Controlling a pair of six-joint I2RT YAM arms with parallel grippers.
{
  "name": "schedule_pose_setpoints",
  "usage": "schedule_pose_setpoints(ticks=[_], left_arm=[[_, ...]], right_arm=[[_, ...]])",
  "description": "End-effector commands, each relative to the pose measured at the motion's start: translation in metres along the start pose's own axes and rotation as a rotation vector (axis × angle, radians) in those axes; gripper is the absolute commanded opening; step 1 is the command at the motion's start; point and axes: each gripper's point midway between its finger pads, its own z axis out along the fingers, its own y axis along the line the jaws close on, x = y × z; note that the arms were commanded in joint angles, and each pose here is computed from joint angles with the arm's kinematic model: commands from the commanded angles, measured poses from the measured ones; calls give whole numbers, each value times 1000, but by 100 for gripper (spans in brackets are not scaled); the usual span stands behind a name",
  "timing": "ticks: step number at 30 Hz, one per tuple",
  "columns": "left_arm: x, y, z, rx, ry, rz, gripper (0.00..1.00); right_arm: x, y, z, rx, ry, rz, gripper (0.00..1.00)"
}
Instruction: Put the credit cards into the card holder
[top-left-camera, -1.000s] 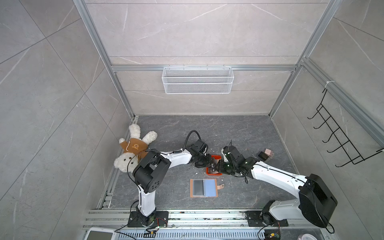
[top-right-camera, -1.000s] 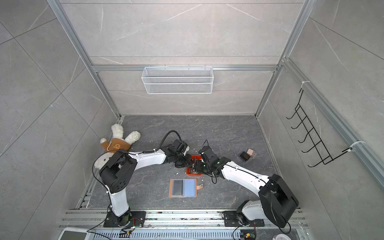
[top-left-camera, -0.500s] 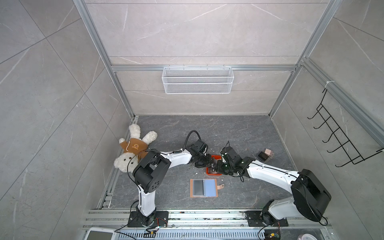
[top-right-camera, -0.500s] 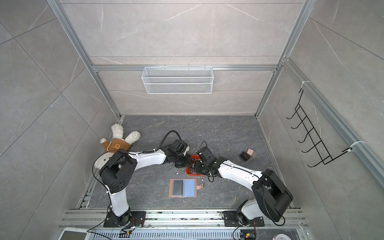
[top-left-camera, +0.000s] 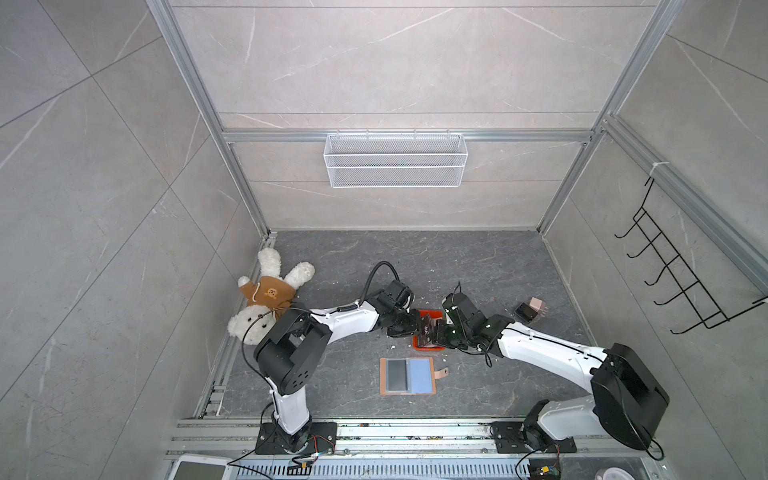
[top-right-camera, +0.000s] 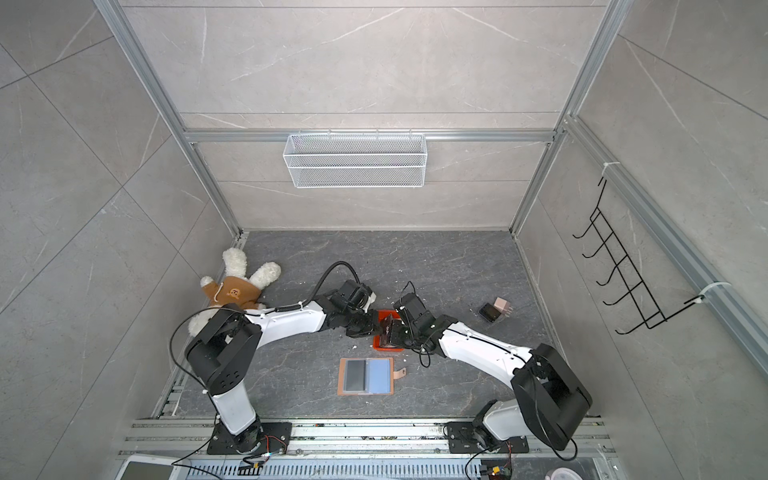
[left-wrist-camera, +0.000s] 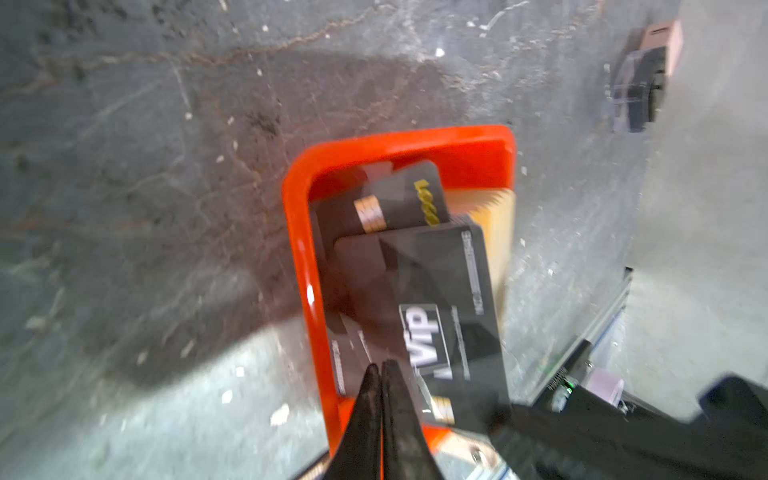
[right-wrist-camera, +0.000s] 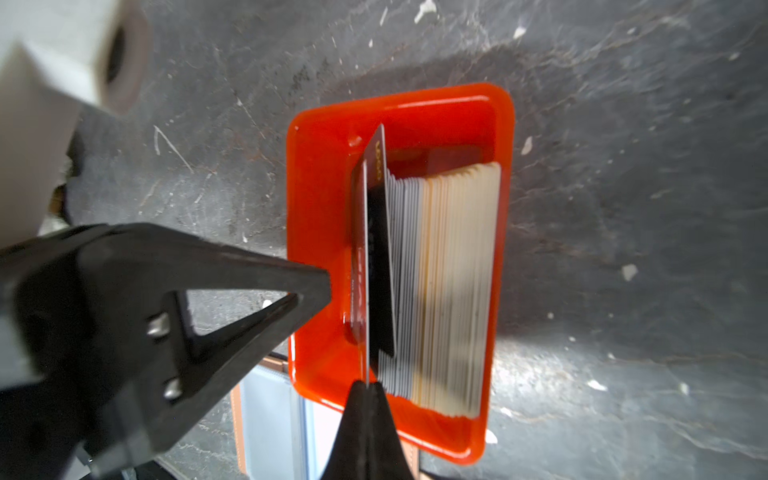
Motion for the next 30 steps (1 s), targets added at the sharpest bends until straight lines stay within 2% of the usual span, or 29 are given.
schedule_pose_setpoints(ticks=[1,6,12,23,30], left_arm=[[-3,-23,-32,69,-58,25,11],[8,-40,-55,173,-78,32,19],[17,-58,-81,308,-109,32,26],[39,-74,-107,569,-169,16,28],[48,-86,-123,719,-182,12,31]], right_arm=[[7,-11,-12,34,-2,0,0],[6,-6,-29,3,-23,-19,0],[4,10,-51,-99,-50,-32,0],[8,32,-93,-320,-132,8,0],[18,48,-118,-508,-147,59,0]])
